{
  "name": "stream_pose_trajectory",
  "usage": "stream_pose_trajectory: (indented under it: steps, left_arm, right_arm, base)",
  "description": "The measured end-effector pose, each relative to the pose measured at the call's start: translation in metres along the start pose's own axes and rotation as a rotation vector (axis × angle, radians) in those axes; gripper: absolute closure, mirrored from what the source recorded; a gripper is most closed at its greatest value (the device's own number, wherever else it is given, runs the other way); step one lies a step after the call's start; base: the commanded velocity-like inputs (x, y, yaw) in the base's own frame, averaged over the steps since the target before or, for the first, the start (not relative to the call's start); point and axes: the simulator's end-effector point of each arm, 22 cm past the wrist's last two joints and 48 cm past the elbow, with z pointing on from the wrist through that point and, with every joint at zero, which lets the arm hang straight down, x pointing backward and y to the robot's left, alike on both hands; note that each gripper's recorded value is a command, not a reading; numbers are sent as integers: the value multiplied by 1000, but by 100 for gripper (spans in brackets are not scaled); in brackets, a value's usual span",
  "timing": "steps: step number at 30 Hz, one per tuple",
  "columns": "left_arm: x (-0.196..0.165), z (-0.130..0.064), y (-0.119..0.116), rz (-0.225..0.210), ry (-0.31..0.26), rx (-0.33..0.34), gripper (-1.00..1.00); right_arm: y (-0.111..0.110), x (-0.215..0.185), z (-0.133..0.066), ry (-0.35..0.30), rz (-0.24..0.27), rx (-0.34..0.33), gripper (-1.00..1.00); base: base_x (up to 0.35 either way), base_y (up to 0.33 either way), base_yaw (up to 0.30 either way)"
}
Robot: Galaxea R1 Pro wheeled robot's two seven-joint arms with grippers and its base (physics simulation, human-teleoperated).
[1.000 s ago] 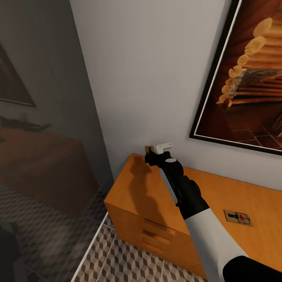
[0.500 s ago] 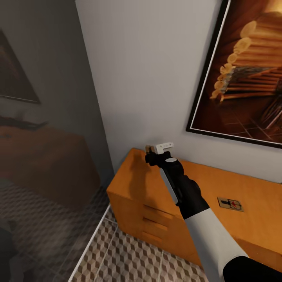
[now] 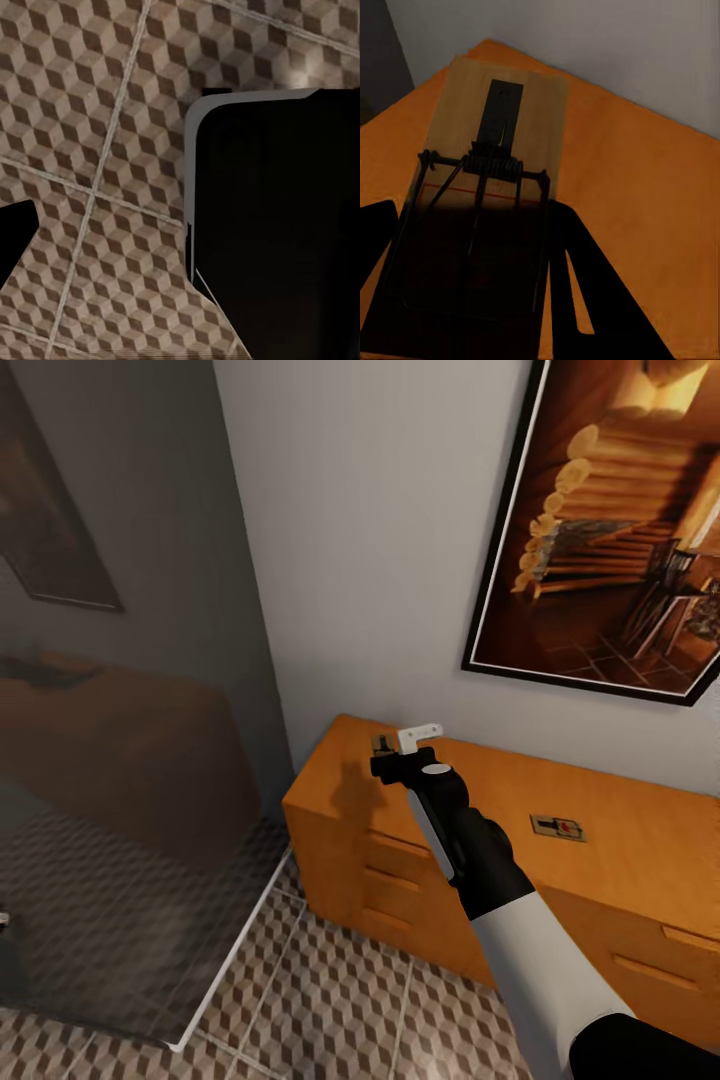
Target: Take the four mousetraps from the cabinet in the bathroom and place them on the bathroom floor. Make sure all four end up on the same floor surface, and ensure that at least two of them are either under or directly next to the same bathroom sink.
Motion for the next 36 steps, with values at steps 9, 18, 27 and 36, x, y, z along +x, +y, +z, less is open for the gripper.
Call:
stream_pose_trajectory:
  steps: [9, 18, 27, 36]
  left_arm:
    - [0, 0, -6, 3, 0, 29, -100]
    - [0, 0, -7, 3, 0, 32, -100]
    - [0, 0, -7, 3, 0, 32, -100]
    - [0, 0, -7, 3, 0, 32, -100]
  right_arm:
    - [0, 1, 0, 2, 1, 1, 100]
    - [-1, 1, 0, 4, 1, 2, 100]
    - [0, 10, 4, 24, -3, 1, 100]
    - [3, 43, 16, 100, -14, -4, 100]
  base:
    - [-237, 0, 0]
    - [-230, 0, 0]
    - [-238, 0, 0]
    - [-298, 0, 0]
